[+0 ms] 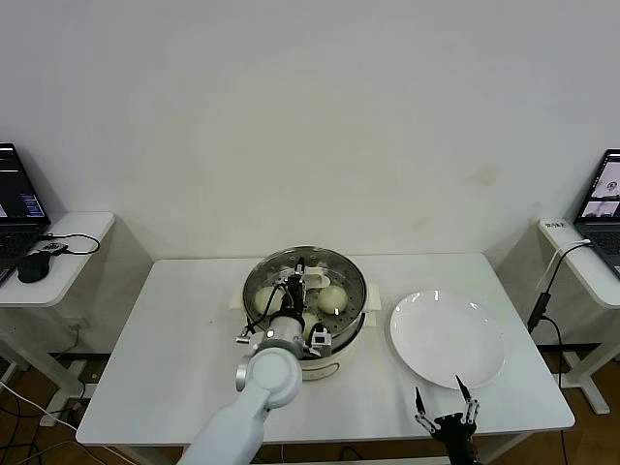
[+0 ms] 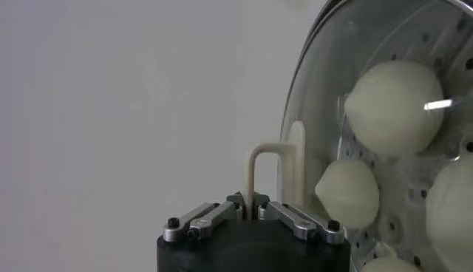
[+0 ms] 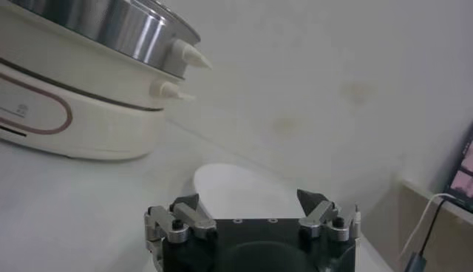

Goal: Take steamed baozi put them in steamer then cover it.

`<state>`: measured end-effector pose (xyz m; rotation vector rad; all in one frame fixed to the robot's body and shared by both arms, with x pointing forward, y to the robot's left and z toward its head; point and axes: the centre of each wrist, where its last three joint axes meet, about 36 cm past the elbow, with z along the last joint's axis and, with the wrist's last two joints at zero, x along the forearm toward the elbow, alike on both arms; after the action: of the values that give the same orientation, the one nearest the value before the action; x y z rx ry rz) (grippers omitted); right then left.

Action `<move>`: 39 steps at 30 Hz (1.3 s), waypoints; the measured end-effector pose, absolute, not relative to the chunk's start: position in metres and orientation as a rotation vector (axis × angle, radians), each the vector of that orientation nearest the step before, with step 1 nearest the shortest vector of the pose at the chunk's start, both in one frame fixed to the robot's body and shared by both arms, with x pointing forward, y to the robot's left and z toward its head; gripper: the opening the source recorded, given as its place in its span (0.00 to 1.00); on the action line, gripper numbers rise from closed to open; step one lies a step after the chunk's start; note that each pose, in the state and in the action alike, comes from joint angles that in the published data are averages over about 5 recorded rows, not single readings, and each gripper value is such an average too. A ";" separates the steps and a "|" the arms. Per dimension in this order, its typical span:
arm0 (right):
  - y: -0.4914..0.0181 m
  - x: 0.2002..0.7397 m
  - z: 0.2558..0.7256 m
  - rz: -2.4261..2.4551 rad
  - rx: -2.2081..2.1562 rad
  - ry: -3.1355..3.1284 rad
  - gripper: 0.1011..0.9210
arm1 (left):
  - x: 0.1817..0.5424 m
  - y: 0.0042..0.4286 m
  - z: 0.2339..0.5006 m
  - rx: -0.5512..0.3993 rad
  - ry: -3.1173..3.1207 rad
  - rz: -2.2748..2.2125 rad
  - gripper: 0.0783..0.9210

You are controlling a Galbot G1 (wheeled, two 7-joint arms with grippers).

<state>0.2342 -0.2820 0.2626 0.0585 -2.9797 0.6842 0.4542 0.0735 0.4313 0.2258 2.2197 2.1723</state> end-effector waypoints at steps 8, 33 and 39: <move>-0.280 0.234 0.262 0.680 0.064 -2.981 0.88 | 0.452 0.073 0.431 0.231 2.230 2.165 0.08; -0.283 0.228 0.265 0.682 0.066 -2.977 0.88 | 0.370 0.129 0.452 0.204 2.395 1.859 0.86; -0.283 0.226 0.271 0.652 0.086 -2.986 0.88 | 0.333 0.168 0.440 0.246 2.613 1.528 0.88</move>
<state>0.2261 -0.2831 0.2711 0.0857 -2.9856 0.6516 0.3331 0.1676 0.4396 0.2465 2.6134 1.5283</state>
